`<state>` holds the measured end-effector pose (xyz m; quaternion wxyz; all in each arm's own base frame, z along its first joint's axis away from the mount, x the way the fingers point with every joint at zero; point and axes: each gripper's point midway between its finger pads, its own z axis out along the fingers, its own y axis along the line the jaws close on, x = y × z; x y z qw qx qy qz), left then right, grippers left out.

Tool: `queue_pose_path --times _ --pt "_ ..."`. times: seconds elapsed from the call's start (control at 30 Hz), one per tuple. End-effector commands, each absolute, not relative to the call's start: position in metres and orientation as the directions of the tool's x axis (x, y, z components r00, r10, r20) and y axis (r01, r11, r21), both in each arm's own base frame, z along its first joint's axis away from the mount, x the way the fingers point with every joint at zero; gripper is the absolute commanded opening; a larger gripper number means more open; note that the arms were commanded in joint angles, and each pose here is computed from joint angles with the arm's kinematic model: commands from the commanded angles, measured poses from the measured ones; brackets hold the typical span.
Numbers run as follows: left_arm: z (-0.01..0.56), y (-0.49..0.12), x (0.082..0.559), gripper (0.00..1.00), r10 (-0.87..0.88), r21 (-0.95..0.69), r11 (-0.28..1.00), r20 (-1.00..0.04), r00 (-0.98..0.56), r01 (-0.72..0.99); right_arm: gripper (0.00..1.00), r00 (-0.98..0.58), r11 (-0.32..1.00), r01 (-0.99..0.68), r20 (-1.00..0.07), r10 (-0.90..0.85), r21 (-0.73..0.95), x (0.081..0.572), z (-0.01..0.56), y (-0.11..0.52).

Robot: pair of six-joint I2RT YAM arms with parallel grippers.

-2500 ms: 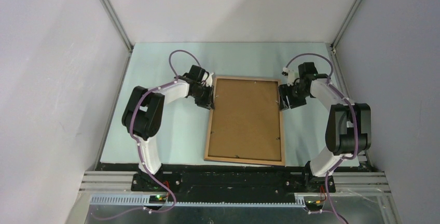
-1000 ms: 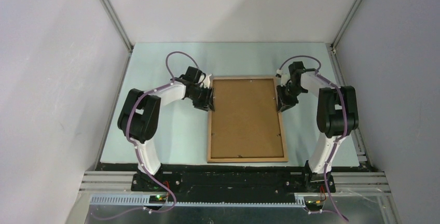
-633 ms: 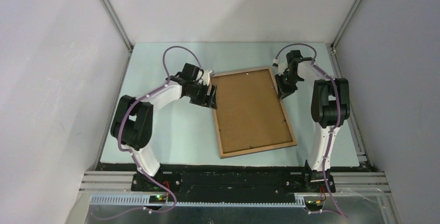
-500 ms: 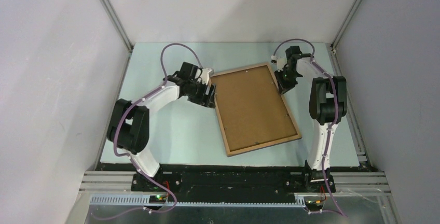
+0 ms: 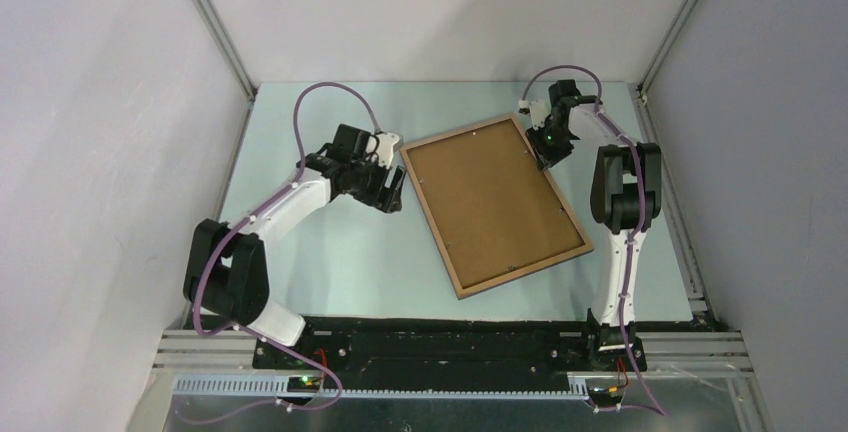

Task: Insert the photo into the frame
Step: Install the photo frame at the center of the board.

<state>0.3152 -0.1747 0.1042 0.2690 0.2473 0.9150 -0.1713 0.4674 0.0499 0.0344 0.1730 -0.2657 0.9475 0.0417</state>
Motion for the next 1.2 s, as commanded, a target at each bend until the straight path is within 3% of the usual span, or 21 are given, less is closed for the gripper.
queue_pose_path --times 0.0,0.2,0.5,0.77,1.17 --pt "0.117 -0.171 0.317 0.79 0.369 -0.145 0.816 -0.613 -0.698 0.559 0.36 -0.797 0.875 -0.483 -0.401 -0.452 -0.026 0.487 0.037 0.046" --pt "0.117 -0.171 0.317 0.79 0.365 -0.148 0.818 -0.613 -0.7 0.557 0.3 -0.82 0.885 -0.459 -0.422 -0.386 0.082 0.483 0.041 0.051" --pt "0.116 -0.17 0.318 0.79 0.366 -0.143 0.822 -0.609 -0.703 0.552 0.26 -0.827 0.89 -0.444 -0.43 -0.363 0.102 0.484 0.036 0.049" --pt "0.112 -0.165 0.32 0.81 0.386 -0.112 0.826 -0.601 -0.699 0.553 0.03 -0.757 0.835 -0.55 -0.44 -0.482 0.031 0.491 0.038 0.062" --pt "0.116 -0.135 0.35 0.99 0.469 0.093 0.854 -0.566 -0.678 0.512 0.0 -0.549 0.631 -0.776 -0.474 -0.688 -0.017 0.497 0.048 0.146"
